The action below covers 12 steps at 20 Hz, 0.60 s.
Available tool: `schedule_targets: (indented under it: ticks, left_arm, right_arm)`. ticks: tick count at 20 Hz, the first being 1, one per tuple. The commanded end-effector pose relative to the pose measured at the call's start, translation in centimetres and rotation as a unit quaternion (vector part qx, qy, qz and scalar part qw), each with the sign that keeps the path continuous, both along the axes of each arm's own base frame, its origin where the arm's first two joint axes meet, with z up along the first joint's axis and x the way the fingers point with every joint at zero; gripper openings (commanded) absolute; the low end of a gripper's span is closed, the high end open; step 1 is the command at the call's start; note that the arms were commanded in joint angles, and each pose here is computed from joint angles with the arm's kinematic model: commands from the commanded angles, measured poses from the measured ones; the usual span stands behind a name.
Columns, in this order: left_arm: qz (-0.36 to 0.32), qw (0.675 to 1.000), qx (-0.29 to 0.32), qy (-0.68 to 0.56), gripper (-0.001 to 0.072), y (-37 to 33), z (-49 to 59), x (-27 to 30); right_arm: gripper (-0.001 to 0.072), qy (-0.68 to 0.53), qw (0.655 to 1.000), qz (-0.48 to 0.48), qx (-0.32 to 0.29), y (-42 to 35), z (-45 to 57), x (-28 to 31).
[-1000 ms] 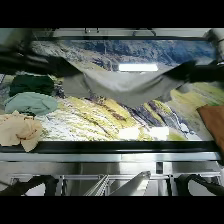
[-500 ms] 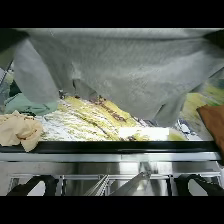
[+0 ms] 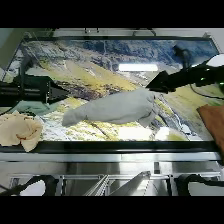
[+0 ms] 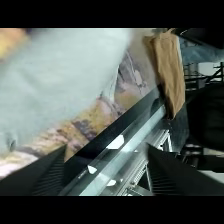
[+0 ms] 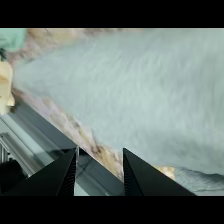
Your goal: Fold the shirts.
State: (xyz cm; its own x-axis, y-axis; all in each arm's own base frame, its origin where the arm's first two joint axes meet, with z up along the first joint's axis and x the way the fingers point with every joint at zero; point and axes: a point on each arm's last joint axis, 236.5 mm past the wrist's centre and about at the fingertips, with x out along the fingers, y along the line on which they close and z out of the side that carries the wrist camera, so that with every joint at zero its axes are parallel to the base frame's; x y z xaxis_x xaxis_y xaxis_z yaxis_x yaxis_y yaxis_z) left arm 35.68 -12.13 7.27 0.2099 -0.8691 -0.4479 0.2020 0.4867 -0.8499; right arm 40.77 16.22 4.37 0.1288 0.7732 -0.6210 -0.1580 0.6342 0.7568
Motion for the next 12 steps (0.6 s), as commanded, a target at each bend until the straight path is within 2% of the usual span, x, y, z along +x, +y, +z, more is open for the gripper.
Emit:
schedule_targets:
  ticks: [1, 3, 4, 5, 8, 12]
  left_arm:
    - [0.016, 0.998, -0.020, 0.059, 0.0624, 2.3, -5.0, 1.5]
    - [0.013, 0.996, -0.006, 0.087, 0.0624, 3.8, -6.5, 1.6]
    - [0.009, 0.994, 0.022, 0.106, 0.0624, 4.5, -7.9, 1.1]
    - [0.001, 0.991, 0.056, 0.125, 0.0624, 5.2, -9.4, 0.3]
    - [-0.006, 0.980, 0.126, 0.155, 0.0624, 6.4, -12.9, -1.4]
    - [-0.007, 0.977, 0.149, 0.150, 0.0624, 5.8, -14.2, -1.4]
  right_arm:
    - [0.0326, 0.077, 0.997, 0.017, 0.007, -1.7, -5.2, -1.1]
    - [0.0327, 0.088, 0.995, 0.035, 0.013, -2.4, -4.7, -2.6]
    - [0.0345, 0.095, 0.995, 0.039, 0.009, -2.2, -5.1, -3.6]
    - [0.0401, 0.099, 0.994, 0.043, 0.007, -1.6, -5.6, -4.7]
    - [0.0402, 0.115, 0.992, 0.057, -0.008, 0.7, -8.8, -8.0]
    - [0.0383, 0.154, 0.986, 0.049, -0.041, 0.0, -12.5, -10.5]
